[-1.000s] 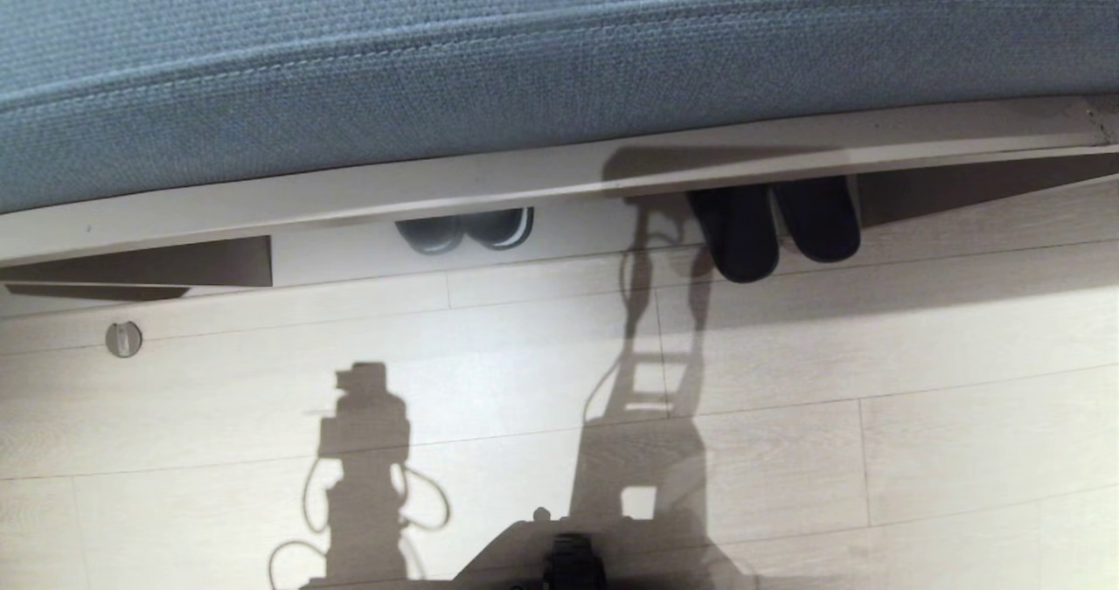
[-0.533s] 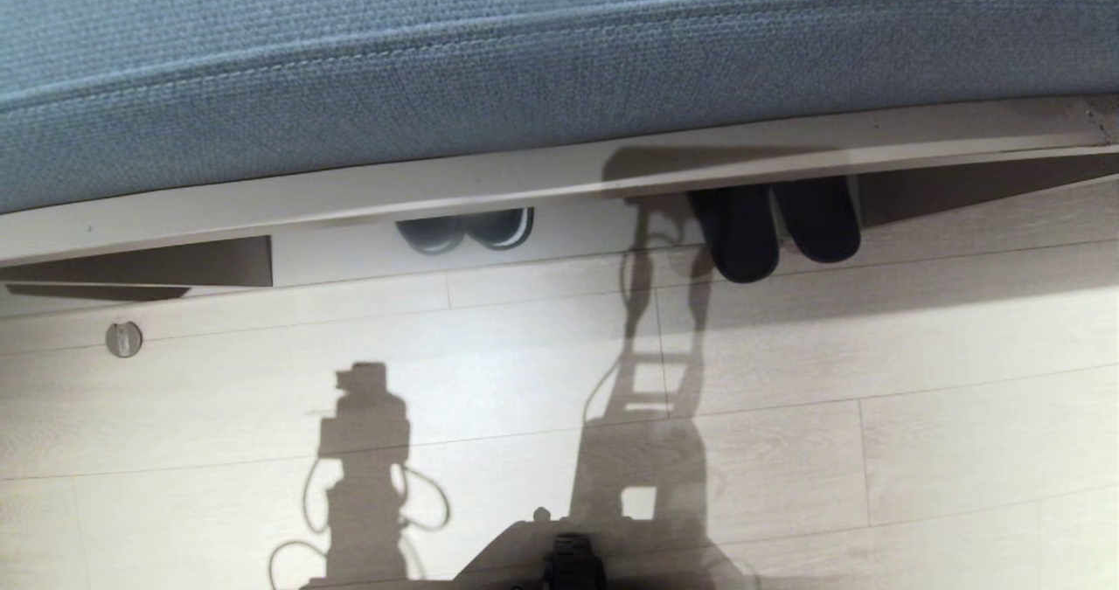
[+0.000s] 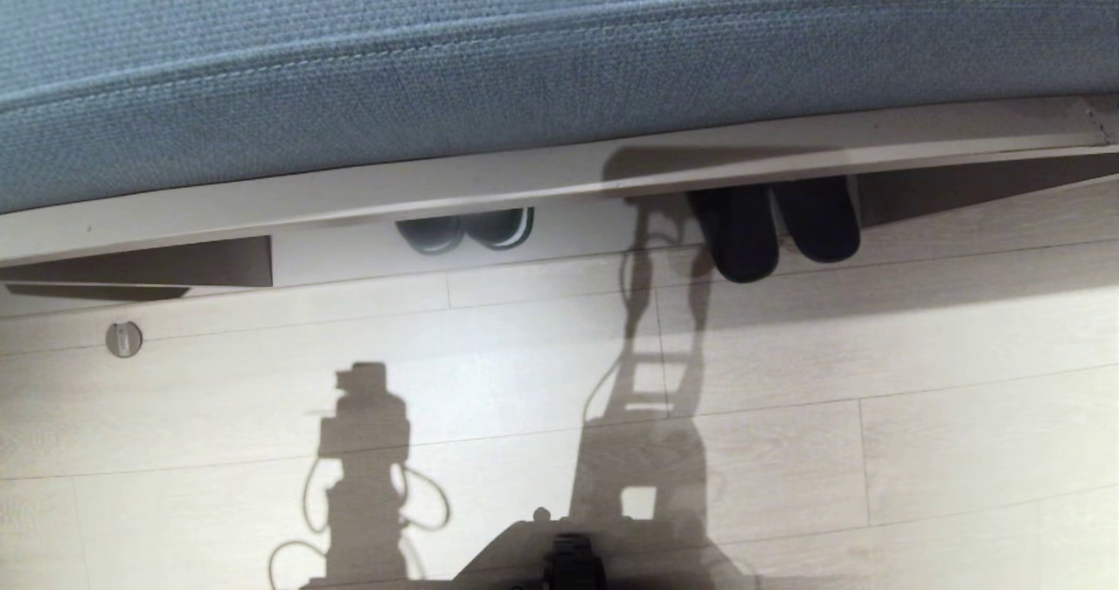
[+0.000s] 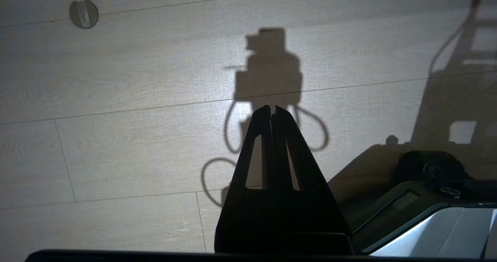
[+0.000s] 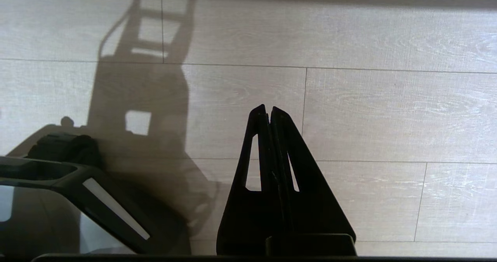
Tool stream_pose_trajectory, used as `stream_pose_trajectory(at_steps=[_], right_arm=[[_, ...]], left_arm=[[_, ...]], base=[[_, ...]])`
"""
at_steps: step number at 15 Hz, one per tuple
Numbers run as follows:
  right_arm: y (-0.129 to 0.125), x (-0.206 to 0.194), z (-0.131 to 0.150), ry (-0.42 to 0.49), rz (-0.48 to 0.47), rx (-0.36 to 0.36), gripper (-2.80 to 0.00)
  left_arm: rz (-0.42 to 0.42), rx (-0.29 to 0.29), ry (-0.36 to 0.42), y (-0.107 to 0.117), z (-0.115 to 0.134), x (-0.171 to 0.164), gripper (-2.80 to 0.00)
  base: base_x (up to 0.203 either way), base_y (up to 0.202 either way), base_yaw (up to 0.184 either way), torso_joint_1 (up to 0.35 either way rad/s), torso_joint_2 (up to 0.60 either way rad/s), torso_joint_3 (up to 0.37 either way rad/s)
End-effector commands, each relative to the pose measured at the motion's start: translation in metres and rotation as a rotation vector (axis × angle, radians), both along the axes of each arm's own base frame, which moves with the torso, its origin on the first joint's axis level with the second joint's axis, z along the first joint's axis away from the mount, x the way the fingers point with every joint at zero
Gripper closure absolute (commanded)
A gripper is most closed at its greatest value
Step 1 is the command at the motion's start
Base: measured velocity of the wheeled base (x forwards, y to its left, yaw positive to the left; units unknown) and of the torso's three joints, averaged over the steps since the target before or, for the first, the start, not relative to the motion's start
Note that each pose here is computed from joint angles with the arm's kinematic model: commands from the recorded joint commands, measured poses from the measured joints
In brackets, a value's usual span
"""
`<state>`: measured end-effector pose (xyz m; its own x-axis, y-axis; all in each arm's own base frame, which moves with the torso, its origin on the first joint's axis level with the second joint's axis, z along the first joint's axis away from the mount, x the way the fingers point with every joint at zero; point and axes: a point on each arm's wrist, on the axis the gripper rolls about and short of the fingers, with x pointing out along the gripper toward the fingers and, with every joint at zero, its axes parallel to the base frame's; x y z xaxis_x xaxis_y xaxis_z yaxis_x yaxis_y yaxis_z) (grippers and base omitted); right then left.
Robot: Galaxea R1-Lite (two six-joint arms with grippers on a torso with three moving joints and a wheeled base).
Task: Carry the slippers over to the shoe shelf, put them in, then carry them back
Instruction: Pick up the slippers in the shoe cabinet
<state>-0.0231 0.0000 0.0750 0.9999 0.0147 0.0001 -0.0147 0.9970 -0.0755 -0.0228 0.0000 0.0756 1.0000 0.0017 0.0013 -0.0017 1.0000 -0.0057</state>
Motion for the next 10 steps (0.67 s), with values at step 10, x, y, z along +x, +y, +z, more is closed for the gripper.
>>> stream_pose_trajectory(at_steps=[10], right_arm=[[0.001, -0.007, 0.026, -0.06, 0.049, 0.033, 0.0]], left_arm=[[0.0, -0.007, 0.0, 0.0, 0.0, 0.0, 0.0]], base=[[0.0, 0.0, 0.0, 0.0, 0.0, 0.0]])
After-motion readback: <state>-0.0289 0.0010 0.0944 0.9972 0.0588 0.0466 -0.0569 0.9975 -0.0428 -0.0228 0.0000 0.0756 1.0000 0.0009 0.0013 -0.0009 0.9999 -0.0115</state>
